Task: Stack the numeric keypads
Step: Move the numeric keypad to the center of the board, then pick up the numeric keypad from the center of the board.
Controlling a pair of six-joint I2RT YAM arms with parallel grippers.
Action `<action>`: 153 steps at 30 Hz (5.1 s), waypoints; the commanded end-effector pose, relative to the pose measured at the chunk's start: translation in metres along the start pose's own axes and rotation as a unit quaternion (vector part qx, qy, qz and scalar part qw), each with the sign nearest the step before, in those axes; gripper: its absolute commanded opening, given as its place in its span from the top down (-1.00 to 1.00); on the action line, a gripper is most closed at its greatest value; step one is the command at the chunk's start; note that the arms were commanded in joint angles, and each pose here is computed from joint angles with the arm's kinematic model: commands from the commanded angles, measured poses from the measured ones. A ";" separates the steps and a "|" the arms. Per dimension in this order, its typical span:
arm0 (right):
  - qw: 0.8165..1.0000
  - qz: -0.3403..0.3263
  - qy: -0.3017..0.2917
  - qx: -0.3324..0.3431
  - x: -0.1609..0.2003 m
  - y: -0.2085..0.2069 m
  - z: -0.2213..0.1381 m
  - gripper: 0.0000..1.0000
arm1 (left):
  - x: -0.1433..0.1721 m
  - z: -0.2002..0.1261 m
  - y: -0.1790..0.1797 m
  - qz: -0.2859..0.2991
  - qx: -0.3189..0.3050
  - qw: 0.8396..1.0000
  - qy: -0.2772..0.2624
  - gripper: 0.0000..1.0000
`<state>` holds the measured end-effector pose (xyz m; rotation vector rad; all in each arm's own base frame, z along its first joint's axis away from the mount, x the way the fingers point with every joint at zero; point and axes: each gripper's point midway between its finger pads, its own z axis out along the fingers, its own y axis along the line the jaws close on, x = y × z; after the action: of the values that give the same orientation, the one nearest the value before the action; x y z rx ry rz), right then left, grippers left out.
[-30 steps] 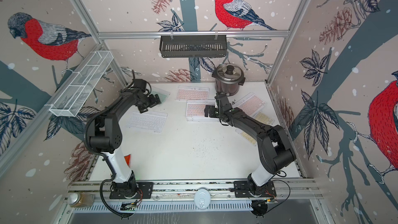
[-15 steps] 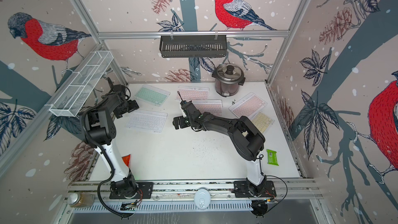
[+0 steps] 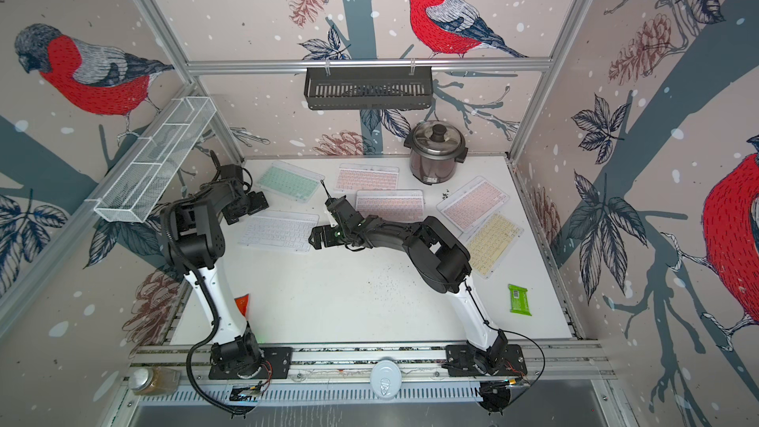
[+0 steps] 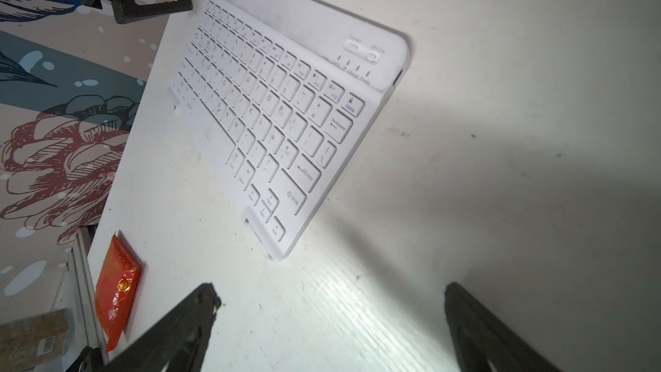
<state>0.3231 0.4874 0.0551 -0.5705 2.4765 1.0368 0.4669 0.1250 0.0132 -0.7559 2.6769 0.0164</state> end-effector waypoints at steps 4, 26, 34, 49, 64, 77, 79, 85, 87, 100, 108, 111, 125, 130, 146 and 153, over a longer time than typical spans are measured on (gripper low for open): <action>0.999 0.016 0.005 -0.043 -0.005 0.013 0.019 -0.99 | 0.088 -0.002 -0.029 -0.056 0.108 0.981 0.153 -0.98; 1.000 0.012 0.013 -0.024 0.005 0.002 0.010 -0.99 | 0.061 -0.028 -0.015 -0.027 0.041 0.995 0.087 -0.97; 0.999 0.021 0.015 -0.025 0.009 0.005 0.005 -0.99 | 0.064 0.003 -0.027 -0.004 0.038 0.992 0.123 -0.97; 0.999 0.013 0.015 -0.032 0.028 0.002 -0.019 -0.99 | 0.168 -0.031 -0.069 -0.035 0.191 0.958 0.210 -0.97; 1.000 0.006 0.008 -0.003 0.029 -0.009 -0.038 -0.99 | 0.201 -0.075 -0.072 -0.036 0.238 0.947 0.215 -0.97; 0.999 0.016 -0.002 0.031 0.028 -0.028 -0.062 -0.99 | 0.215 -0.085 -0.063 -0.054 0.237 0.950 0.196 -0.97; 0.999 0.027 -0.011 0.039 0.021 -0.040 -0.063 -0.99 | 0.213 -0.082 -0.065 -0.054 0.238 0.949 0.198 -0.97; 0.996 0.035 -0.024 0.082 0.008 -0.066 -0.062 -0.99 | 0.204 -0.074 -0.067 -0.048 0.232 0.951 0.197 -0.97; 0.996 0.037 -0.021 0.078 0.009 -0.068 -0.059 -0.99 | 0.201 -0.074 -0.067 -0.048 0.230 0.952 0.198 -0.97; 0.993 0.072 -0.040 0.086 0.025 -0.078 -0.076 -0.99 | 0.202 -0.068 -0.067 -0.035 0.222 0.953 0.202 -0.97; 0.991 0.101 -0.055 0.065 0.040 -0.084 -0.088 -0.99 | 0.225 -0.060 -0.077 -0.015 0.223 0.946 0.233 -0.97; 0.990 0.117 -0.064 0.050 0.041 -0.084 -0.094 -0.99 | 0.230 -0.061 -0.080 -0.011 0.229 0.943 0.241 -0.97; 0.972 0.193 -0.137 0.001 0.039 -0.099 -0.130 -0.99 | 0.239 -0.063 -0.092 0.008 0.245 0.937 0.247 -0.97; 0.964 0.217 -0.149 -0.033 0.040 -0.098 -0.133 -0.99 | 0.243 -0.064 -0.096 0.013 0.252 0.934 0.251 -0.97; 0.940 0.262 -0.208 -0.065 0.034 -0.108 -0.149 -0.99 | 0.246 -0.067 -0.103 0.022 0.261 0.931 0.256 -0.97; 0.938 0.263 -0.214 -0.073 0.025 -0.113 -0.148 -0.99 | 0.247 -0.067 -0.102 0.022 0.259 0.931 0.256 -0.97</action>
<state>0.3238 0.2968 0.0631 0.2910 2.2502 1.3263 0.3418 -0.1143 0.0398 -0.4055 2.7097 -1.1985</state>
